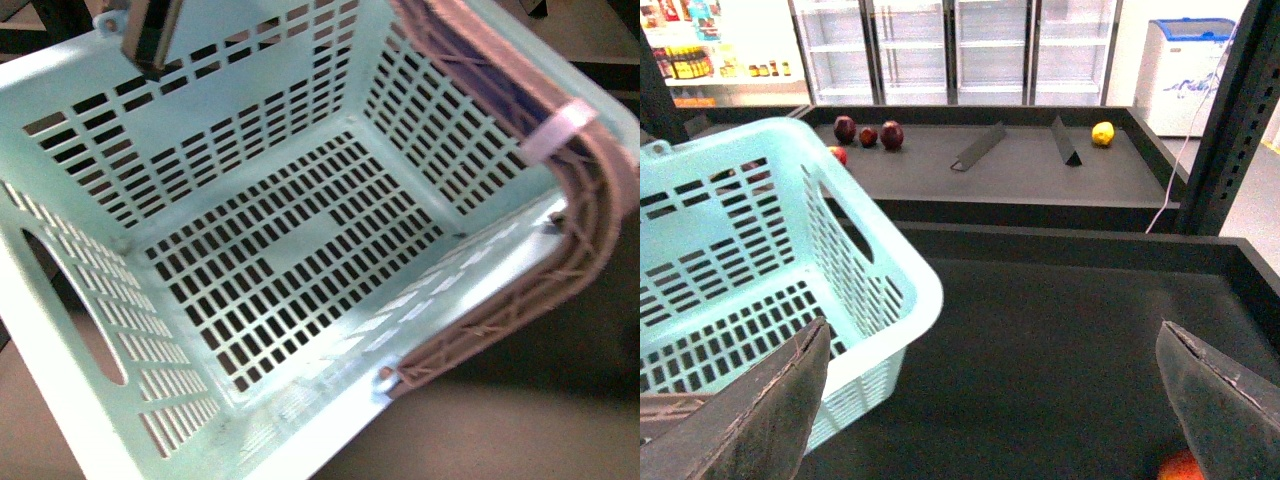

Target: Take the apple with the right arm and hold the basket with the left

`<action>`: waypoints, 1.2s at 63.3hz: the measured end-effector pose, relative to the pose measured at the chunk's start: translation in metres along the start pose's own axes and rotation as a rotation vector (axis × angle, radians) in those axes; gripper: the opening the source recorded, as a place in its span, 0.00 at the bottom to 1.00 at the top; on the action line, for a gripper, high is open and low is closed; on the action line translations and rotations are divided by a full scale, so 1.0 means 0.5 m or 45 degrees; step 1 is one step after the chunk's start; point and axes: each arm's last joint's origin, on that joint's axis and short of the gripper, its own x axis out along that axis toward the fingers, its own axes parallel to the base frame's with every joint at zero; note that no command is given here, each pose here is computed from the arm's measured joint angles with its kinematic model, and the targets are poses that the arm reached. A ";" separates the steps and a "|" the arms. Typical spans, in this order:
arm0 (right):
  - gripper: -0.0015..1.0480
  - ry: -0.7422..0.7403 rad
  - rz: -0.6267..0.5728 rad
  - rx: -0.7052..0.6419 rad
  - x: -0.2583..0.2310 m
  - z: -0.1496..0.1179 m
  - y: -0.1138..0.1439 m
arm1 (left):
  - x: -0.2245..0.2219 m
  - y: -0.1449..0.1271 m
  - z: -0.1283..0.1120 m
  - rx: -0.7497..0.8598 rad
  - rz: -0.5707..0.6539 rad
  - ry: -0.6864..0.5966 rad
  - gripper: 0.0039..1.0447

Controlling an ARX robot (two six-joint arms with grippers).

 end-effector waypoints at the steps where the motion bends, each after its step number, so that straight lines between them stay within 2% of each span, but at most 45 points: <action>1: 0.91 0.000 0.000 0.000 0.000 0.000 0.000 | 0.001 -0.004 -0.006 0.007 -0.001 0.011 0.06; 13: 0.91 0.000 0.000 0.000 0.000 0.000 0.000 | 0.011 -0.037 -0.074 0.092 -0.044 0.145 0.06; 37: 0.91 0.001 -0.001 0.000 0.000 0.000 0.000 | 0.010 -0.043 -0.077 0.115 -0.067 0.127 0.06; 39: 0.91 0.128 -0.072 0.060 0.000 0.000 0.000 | 0.010 -0.043 -0.077 0.113 -0.068 0.128 0.06; 40: 0.91 0.297 -0.159 0.094 0.001 0.001 0.000 | 0.010 -0.043 -0.077 0.114 -0.067 0.128 0.06; 42: 0.91 0.460 -0.241 0.136 0.002 0.000 -0.001 | 0.010 -0.043 -0.077 0.114 -0.067 0.128 0.06; 48: 0.91 0.751 -0.368 0.254 0.001 -0.018 -0.006 | 0.010 -0.043 -0.077 0.114 -0.069 0.128 0.06; 61: 0.91 0.707 -0.433 0.339 0.030 -0.013 -0.048 | 0.009 -0.044 -0.078 0.115 -0.071 0.128 0.06; 70: 0.91 0.715 -0.501 0.289 0.063 -0.025 -0.099 | 0.009 -0.044 -0.078 0.115 -0.071 0.128 0.06; 76: 0.91 0.774 -0.510 0.220 0.097 -0.054 -0.138 | 0.009 -0.044 -0.078 0.116 -0.071 0.127 0.06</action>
